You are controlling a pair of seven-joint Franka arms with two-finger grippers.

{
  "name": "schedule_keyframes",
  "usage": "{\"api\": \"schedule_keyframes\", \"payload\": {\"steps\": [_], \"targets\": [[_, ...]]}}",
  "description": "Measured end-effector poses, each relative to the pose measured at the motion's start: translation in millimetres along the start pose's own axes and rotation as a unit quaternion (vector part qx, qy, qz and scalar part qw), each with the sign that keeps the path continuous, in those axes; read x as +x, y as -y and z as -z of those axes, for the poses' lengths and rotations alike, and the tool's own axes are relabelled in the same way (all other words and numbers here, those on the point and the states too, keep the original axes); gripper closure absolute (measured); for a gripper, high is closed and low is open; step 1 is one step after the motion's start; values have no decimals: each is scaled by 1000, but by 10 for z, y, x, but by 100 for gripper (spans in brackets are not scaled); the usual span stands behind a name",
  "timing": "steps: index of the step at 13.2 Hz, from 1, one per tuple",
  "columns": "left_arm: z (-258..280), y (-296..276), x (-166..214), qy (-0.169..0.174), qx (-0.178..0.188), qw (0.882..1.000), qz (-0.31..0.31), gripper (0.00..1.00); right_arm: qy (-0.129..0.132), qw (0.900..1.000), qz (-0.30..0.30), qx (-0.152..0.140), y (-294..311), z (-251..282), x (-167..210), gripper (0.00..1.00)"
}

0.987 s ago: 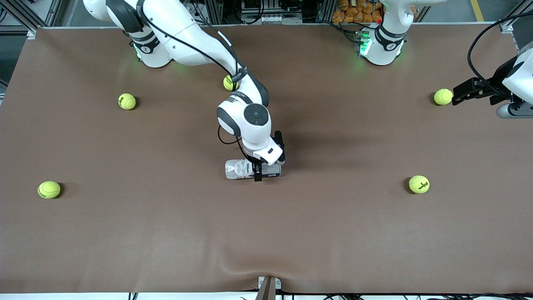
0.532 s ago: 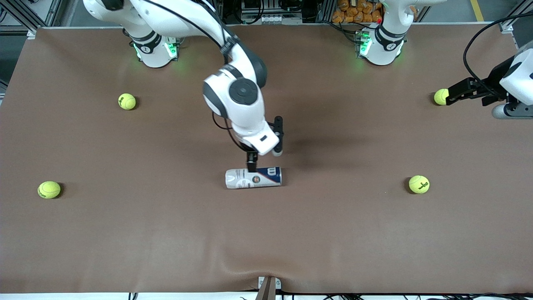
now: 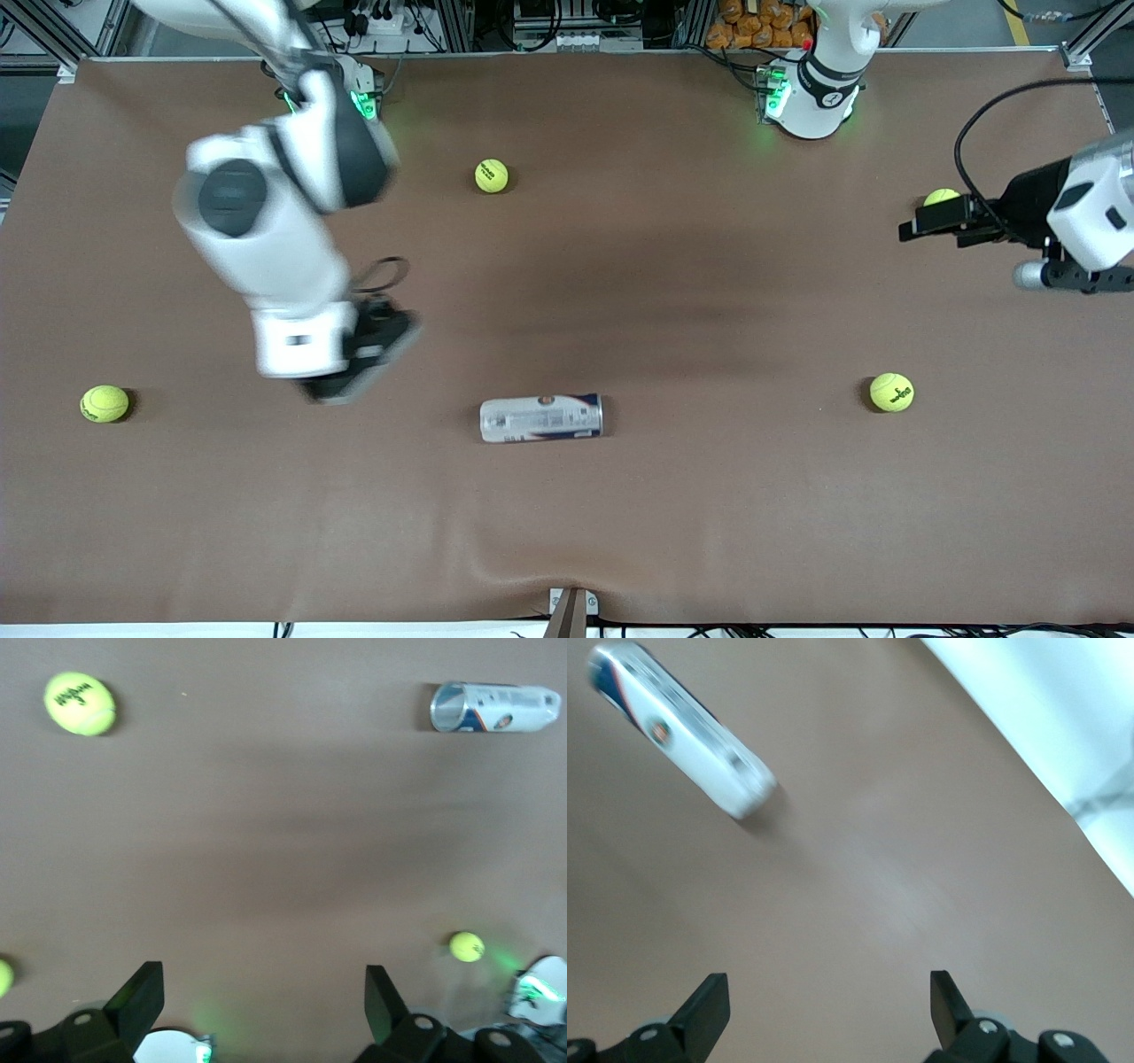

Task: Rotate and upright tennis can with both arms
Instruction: 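Release the can on its side and withdraw the right gripper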

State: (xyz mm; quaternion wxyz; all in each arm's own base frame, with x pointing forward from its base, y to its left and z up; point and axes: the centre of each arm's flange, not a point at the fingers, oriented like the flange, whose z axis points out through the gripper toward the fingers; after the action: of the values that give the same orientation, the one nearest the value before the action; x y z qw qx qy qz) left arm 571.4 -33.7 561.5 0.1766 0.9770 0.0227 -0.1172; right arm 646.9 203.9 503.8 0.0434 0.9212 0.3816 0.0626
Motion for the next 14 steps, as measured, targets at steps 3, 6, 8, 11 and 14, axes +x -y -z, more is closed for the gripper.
{"api": "schedule_keyframes", "payload": {"steps": [3, 6, 8, 11, 14], "targets": [[-128, 87, 139, 14, -44, 999, 11, 0, 24, 995, -92, 8, -588, 465, -759, 0], [-175, 91, 197, 16, -63, 998, 13, 0, 44, 984, -173, 16, -876, 854, -1341, 0], [-170, 73, 205, 14, -73, 997, 13, 0, 49, 976, -213, 17, -1053, 1028, -1669, 0], [-198, 51, 245, 13, -90, 996, 13, 0, 56, 959, -277, 19, -1141, 1303, -2028, 0], [-290, 45, 339, 17, -114, 993, 17, 0, 62, 942, -328, 22, -1036, 1557, -2195, 0]]}}
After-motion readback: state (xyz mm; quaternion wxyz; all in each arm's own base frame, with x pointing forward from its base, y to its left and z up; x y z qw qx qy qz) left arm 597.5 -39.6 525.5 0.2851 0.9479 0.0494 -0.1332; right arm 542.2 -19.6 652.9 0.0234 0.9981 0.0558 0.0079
